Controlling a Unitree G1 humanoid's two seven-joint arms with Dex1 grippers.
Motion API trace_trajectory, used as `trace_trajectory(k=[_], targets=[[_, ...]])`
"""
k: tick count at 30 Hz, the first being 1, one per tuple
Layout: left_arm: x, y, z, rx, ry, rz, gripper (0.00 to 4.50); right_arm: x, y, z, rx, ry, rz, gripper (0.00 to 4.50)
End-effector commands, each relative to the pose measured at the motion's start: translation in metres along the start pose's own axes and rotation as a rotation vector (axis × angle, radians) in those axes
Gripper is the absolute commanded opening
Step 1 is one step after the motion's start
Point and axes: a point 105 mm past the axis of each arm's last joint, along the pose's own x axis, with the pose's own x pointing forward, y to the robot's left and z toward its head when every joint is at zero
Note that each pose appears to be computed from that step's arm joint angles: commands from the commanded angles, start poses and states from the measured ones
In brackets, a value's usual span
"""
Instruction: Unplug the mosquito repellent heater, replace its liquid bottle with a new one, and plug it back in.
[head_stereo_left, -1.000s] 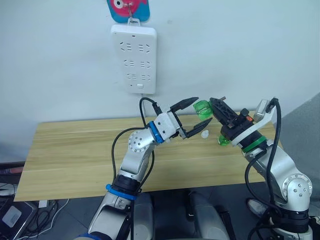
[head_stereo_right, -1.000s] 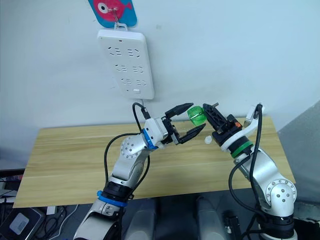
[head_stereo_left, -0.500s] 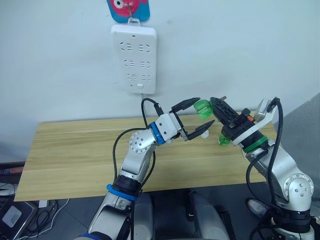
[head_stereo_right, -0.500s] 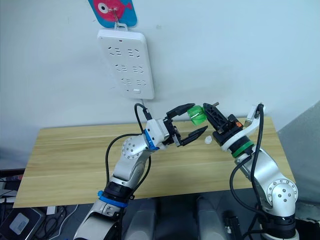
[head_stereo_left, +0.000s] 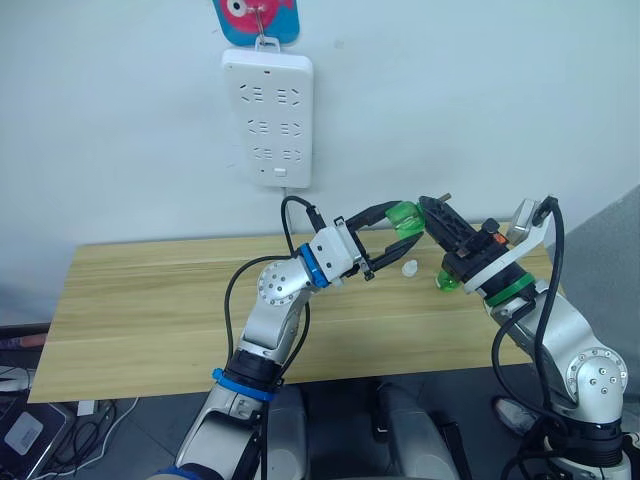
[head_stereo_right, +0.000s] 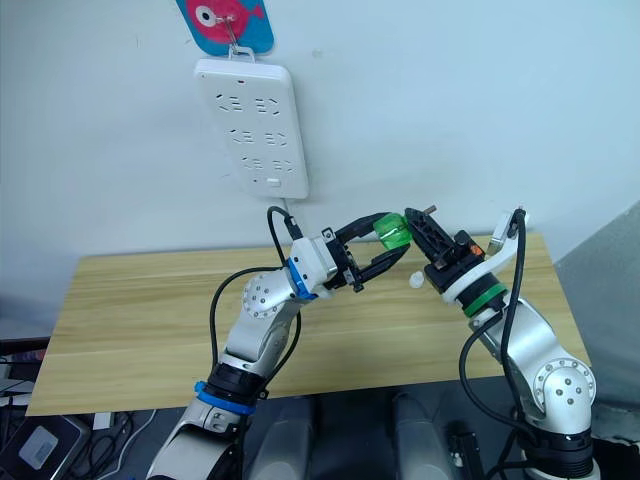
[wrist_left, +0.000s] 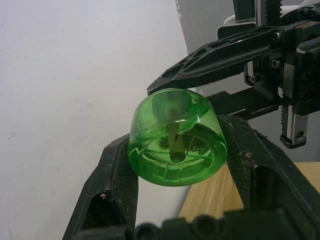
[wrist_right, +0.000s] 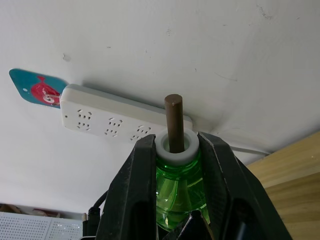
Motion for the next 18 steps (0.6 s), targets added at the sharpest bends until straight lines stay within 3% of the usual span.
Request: trace_trajectory(k=[1, 6, 11, 13, 18], targets=[[0.005, -0.006, 0.011, 0.03, -0.046, -0.019, 2.28, -0.001, 0.011, -0.005, -0.016, 0.018, 0.047, 1.2], [0.005, -0.001, 0.009, -0.035, -0.043, 0.011, 2.28, -0.006, 0.01, -0.007, -0.039, 0.053, 0.036, 2.83], [0.006, 0.008, 0.009, -0.137, -0.029, -0.006, 2.28, -0.033, 0.0, -0.011, -0.116, 0.183, -0.042, 4.48], [0.004, 0.012, 0.005, -0.234, -0.002, -0.011, 2.28, -0.049, -0.006, -0.007, -0.207, 0.254, -0.084, 4.48], [-0.013, 0.016, -0.002, -0.748, 0.1, -0.111, 2.28, -0.085, -0.037, 0.015, -0.425, 0.446, -0.332, 4.48]])
